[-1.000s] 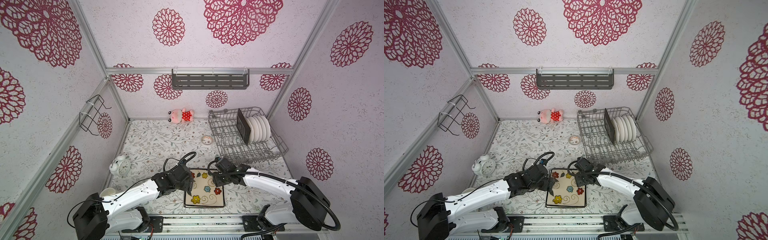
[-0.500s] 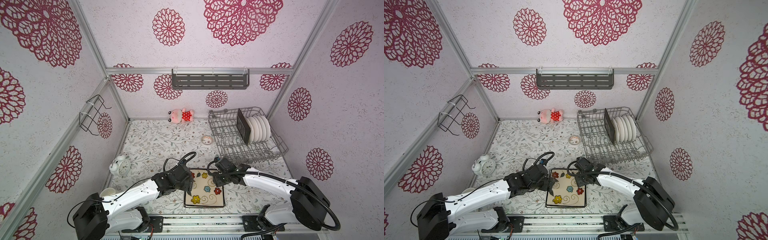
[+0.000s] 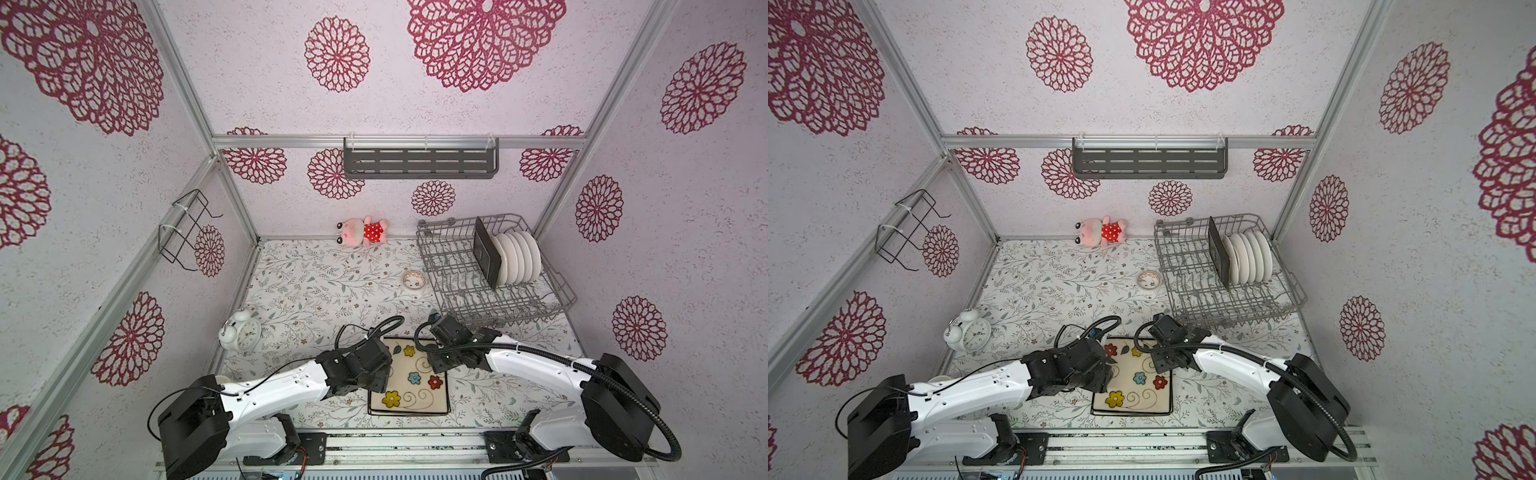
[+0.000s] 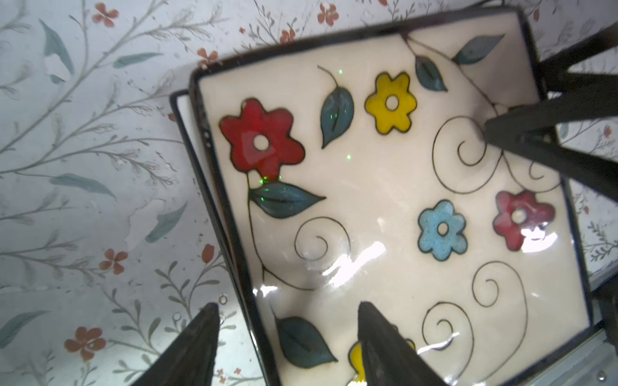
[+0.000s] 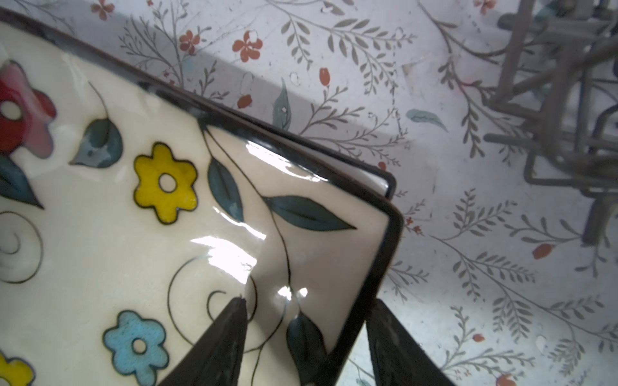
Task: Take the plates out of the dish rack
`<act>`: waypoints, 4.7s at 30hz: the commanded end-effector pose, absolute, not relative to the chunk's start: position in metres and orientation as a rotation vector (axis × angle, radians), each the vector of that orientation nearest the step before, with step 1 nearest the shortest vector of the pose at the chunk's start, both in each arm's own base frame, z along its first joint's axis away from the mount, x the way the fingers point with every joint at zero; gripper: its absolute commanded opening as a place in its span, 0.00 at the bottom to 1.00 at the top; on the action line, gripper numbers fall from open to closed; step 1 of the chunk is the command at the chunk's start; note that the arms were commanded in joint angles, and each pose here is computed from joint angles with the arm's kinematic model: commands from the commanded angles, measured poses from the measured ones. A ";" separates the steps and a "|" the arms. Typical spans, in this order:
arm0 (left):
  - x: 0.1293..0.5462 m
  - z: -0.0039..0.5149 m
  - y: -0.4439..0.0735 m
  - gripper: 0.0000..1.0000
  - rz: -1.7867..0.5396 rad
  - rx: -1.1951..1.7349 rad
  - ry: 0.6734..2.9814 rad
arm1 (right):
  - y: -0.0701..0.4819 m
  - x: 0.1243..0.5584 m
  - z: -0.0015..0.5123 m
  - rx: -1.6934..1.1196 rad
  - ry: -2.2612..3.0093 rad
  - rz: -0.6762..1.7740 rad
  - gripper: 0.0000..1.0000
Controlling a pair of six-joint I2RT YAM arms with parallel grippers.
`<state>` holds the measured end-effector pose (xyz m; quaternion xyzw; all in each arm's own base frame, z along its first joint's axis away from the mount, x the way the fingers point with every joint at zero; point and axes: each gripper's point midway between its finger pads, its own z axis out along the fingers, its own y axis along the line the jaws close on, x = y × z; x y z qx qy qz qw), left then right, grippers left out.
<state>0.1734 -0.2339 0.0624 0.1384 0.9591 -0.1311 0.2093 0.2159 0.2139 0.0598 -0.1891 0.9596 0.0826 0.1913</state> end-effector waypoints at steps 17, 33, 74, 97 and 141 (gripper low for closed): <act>0.155 0.055 -0.252 0.44 -0.371 0.339 2.729 | 0.216 0.224 0.071 -0.555 2.655 0.226 0.51; 0.165 0.076 -0.220 0.69 -0.148 0.303 2.661 | 0.215 0.213 0.082 -0.481 2.681 0.303 0.52; 0.208 0.274 -0.091 0.97 -0.199 0.137 2.126 | 0.013 0.400 0.221 -0.160 1.755 0.243 0.81; 0.205 0.277 -0.079 0.98 -0.141 0.135 2.116 | 0.016 0.449 0.182 -0.317 1.546 0.189 0.74; 0.221 0.239 -0.092 0.97 -0.119 0.185 2.215 | 0.046 0.489 0.169 -0.457 1.492 0.217 0.22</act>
